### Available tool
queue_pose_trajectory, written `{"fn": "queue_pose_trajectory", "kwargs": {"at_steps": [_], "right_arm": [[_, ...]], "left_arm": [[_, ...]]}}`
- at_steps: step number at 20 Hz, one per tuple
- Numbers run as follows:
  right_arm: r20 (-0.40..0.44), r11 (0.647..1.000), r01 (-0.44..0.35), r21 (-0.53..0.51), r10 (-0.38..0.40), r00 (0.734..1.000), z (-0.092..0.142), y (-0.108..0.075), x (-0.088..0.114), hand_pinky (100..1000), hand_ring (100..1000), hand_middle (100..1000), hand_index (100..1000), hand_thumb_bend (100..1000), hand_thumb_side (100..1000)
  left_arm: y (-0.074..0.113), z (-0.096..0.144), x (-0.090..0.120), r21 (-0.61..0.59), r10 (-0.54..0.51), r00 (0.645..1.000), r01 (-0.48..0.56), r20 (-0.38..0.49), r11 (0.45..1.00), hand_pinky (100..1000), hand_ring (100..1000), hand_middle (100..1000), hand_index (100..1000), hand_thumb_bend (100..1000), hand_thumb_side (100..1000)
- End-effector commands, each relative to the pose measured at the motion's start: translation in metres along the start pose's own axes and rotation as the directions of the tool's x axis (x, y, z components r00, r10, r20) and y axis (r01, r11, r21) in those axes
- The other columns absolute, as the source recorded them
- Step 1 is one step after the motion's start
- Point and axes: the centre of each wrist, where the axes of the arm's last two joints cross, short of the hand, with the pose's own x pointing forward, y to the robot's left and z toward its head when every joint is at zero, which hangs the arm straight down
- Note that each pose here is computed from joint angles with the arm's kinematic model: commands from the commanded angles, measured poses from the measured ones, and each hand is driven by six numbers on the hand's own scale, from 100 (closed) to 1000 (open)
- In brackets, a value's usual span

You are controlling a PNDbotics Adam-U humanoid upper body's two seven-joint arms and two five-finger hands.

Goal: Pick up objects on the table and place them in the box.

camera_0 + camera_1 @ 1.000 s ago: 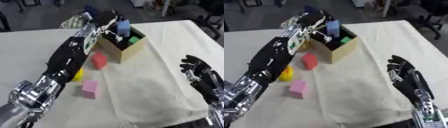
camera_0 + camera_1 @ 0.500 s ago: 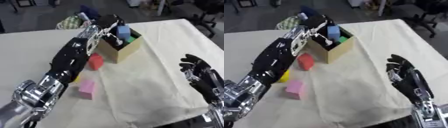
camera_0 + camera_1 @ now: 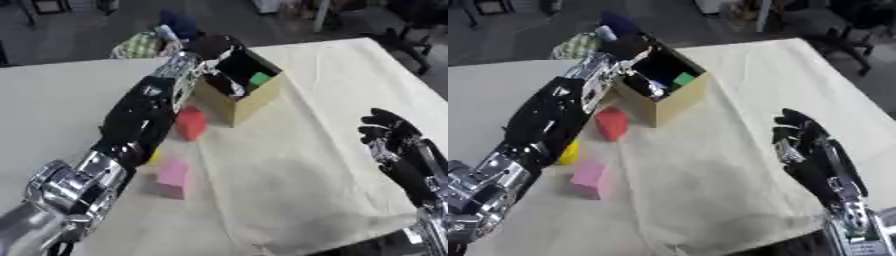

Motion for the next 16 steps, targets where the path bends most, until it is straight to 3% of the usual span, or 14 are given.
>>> {"fn": "queue_pose_trajectory", "kwargs": {"at_steps": [1, 5, 9, 16], "right_arm": [[0.02, 1.0, -0.006, -0.011, 0.006, 1.0, -0.002, -0.004, 0.005, 776, 791, 776, 882, 100, 432], [0.007, 0.999, -0.02, -0.035, 0.02, 1.0, 0.001, -0.01, 0.002, 776, 791, 776, 882, 100, 433], [-0.005, 0.998, -0.034, -0.051, 0.034, 0.999, 0.005, -0.015, 0.0, 776, 791, 776, 882, 100, 434], [-0.003, 0.997, -0.046, -0.06, 0.046, 0.999, 0.005, -0.018, 0.001, 776, 791, 776, 882, 100, 432]], "left_arm": [[0.043, 0.009, -0.016, 0.089, -0.036, 0.999, 0.034, 0.027, 0.995, 714, 670, 696, 837, 497, 336], [0.082, 0.043, -0.047, 0.109, -0.06, 0.994, 0.05, 0.086, 0.993, 722, 674, 696, 828, 483, 290], [0.102, 0.084, -0.074, 0.021, -0.091, 0.988, 0.089, 0.127, 0.996, 731, 682, 701, 825, 499, 277], [0.083, 0.14, -0.101, -0.268, -0.038, 0.986, 0.081, 0.162, 0.96, 735, 697, 717, 829, 508, 340]]}}
